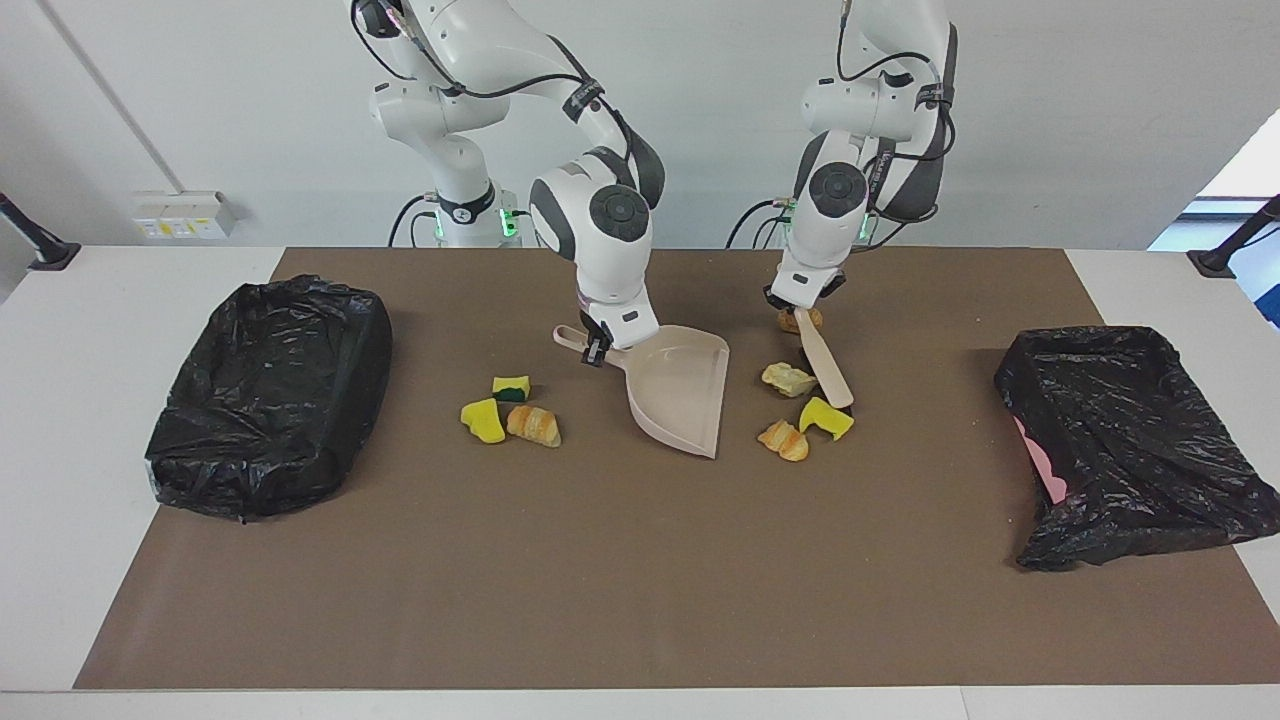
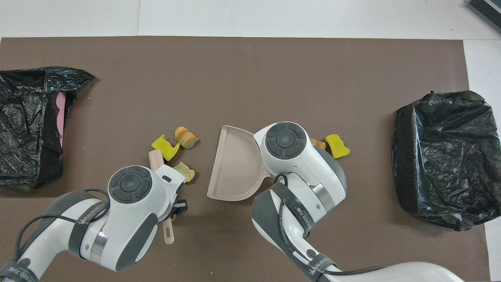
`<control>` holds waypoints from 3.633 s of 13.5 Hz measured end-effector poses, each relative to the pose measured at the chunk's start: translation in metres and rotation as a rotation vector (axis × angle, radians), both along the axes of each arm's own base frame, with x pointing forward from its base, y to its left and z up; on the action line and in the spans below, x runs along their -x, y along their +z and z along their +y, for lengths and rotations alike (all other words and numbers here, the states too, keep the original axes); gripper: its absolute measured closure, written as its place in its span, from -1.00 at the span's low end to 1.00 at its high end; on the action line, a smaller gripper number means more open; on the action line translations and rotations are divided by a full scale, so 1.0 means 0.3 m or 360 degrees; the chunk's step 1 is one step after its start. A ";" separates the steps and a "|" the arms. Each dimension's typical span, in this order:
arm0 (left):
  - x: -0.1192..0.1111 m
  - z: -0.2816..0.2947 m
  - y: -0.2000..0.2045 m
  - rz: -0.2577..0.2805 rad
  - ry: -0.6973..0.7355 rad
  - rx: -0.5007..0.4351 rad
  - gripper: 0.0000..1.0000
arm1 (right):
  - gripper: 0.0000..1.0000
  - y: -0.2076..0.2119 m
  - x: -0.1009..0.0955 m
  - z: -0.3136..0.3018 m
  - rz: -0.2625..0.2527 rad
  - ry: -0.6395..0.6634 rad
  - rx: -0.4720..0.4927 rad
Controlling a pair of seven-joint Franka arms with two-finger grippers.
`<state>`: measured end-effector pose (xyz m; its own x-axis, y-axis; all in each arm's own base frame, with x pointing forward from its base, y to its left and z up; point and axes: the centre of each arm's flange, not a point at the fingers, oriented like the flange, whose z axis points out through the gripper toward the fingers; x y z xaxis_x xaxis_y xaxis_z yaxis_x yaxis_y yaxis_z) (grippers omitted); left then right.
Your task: Sweep and dump trash in bin
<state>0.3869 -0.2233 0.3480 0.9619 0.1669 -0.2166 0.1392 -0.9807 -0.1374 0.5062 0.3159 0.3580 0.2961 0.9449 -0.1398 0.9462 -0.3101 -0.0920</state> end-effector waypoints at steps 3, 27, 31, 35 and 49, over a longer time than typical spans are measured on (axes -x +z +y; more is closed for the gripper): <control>0.002 -0.008 0.001 -0.0004 -0.0011 0.0009 0.48 | 0.36 -0.004 -0.001 0.001 0.0000 -0.0006 -0.0001; 0.229 -0.337 0.170 0.0193 0.0302 -0.0232 0.48 | 0.36 -0.042 0.010 -0.006 0.0000 -0.0020 -0.0002; 0.289 -0.271 0.163 0.0247 0.0514 -0.0427 0.48 | 0.36 -0.046 0.012 -0.008 0.0002 -0.0032 0.0002; 0.311 -0.205 0.123 0.0246 0.0671 -0.0510 0.48 | 0.36 -0.047 0.012 -0.009 0.0003 -0.0035 0.0003; 0.153 -0.178 0.018 -0.0081 0.1162 -0.0229 0.48 | 0.36 -0.058 0.028 -0.017 0.0034 -0.0202 0.0035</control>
<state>0.3411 -0.2768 0.3533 0.6039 0.7904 -0.1027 0.7578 -0.6093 -0.2335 0.4977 0.3108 0.3407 0.4097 0.8968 -0.1673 0.8972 -0.4292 -0.1035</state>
